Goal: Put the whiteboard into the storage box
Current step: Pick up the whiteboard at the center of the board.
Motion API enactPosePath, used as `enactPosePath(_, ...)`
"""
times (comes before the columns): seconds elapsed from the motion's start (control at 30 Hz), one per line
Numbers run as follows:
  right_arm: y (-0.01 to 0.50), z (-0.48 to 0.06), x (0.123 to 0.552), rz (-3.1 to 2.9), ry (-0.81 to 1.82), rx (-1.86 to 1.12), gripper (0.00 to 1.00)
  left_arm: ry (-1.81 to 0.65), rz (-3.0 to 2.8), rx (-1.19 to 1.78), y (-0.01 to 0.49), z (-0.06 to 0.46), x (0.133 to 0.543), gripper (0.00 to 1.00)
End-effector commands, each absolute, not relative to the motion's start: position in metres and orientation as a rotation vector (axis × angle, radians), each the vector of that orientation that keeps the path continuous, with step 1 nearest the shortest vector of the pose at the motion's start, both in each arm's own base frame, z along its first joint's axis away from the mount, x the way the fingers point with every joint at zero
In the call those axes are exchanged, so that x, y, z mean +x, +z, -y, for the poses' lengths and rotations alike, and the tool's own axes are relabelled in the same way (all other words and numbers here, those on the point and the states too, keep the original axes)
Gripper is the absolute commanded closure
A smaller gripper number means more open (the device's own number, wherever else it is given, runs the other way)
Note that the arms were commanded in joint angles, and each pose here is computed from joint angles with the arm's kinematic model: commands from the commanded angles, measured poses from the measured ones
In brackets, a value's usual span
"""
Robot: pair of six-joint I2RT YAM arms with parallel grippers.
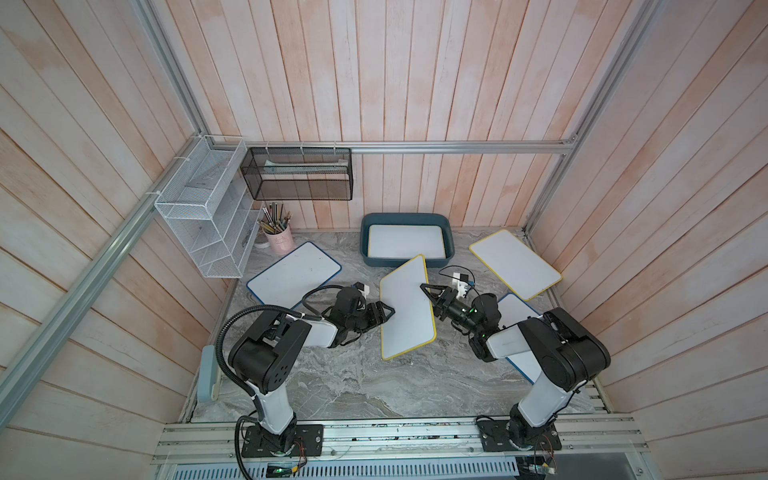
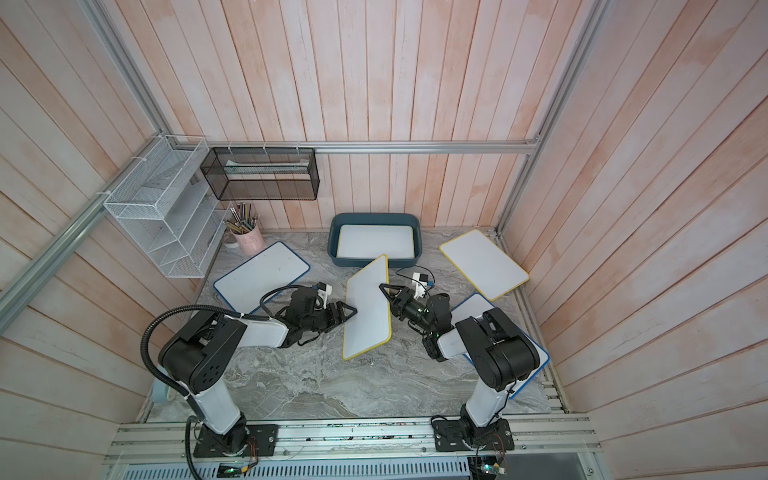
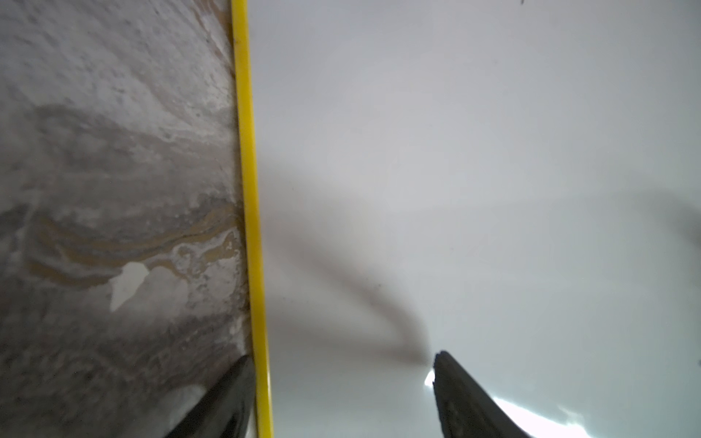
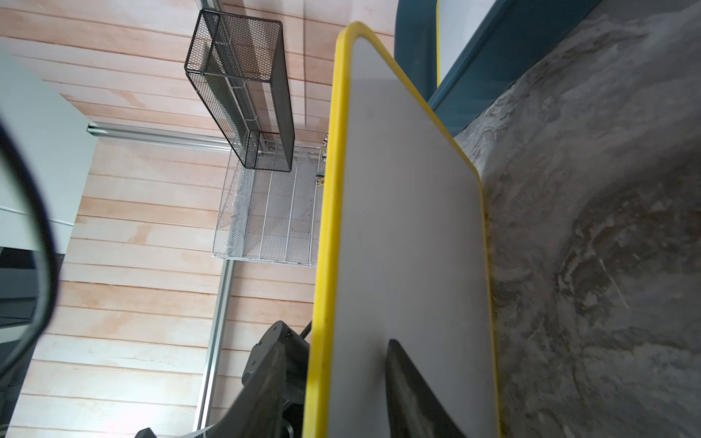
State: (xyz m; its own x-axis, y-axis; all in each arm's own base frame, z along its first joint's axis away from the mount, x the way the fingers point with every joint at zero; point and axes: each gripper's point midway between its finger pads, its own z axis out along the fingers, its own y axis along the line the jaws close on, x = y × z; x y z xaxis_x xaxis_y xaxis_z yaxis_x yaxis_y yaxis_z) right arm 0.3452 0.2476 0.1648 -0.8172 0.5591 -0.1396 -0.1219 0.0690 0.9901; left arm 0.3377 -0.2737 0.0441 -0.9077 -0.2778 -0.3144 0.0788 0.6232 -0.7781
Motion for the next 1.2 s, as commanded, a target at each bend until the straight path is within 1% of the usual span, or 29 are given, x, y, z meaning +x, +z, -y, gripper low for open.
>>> enactPosePath(0.0, 0.162, -0.260, 0.335, -1.974, 1.834, 0.218, 0.55, -1.030, -2.815, -0.304, -0.033, 0.242, 0.275, 0.23)
enactPosePath(0.13, 0.157, -0.263, 0.332, -2.034, 1.831, 0.159, 0.56, -1.024, -2.810, -0.306, -0.032, 0.240, 0.276, 0.23)
enactPosePath(0.23, 0.151, -0.263, 0.330, -2.079, 1.795, 0.131, 0.59, -1.019, -2.810, -0.308, -0.032, 0.239, 0.275, 0.23)
enactPosePath(0.4, 0.143, -0.262, 0.331, -2.162, 1.681, 0.073, 0.63, -1.021, -2.809, -0.309, -0.033, 0.239, 0.275, 0.23)
enactPosePath(0.53, 0.140, -0.258, 0.335, -2.228, 1.554, 0.014, 0.65, -1.021, -2.811, -0.305, -0.033, 0.240, 0.275, 0.23)
enactPosePath(0.7, 0.142, -0.251, 0.338, -2.295, 1.426, -0.053, 0.65, -1.011, -2.802, -0.303, -0.030, 0.237, 0.277, 0.23)
enactPosePath(0.77, 0.143, -0.247, 0.339, -2.306, 1.406, -0.067, 0.60, -1.003, -2.800, -0.304, -0.030, 0.235, 0.278, 0.23)
enactPosePath(0.83, 0.146, -0.244, 0.339, -2.302, 1.403, -0.069, 0.59, -0.984, -2.801, -0.294, -0.029, 0.234, 0.279, 0.23)
enactPosePath(1.03, 0.149, -0.244, 0.339, -2.296, 1.423, -0.079, 0.59, -0.968, -2.802, -0.283, -0.028, 0.233, 0.280, 0.23)
enactPosePath(1.17, 0.151, -0.241, 0.341, -2.305, 1.412, -0.087, 0.62, -0.967, -2.800, -0.283, -0.028, 0.233, 0.281, 0.23)
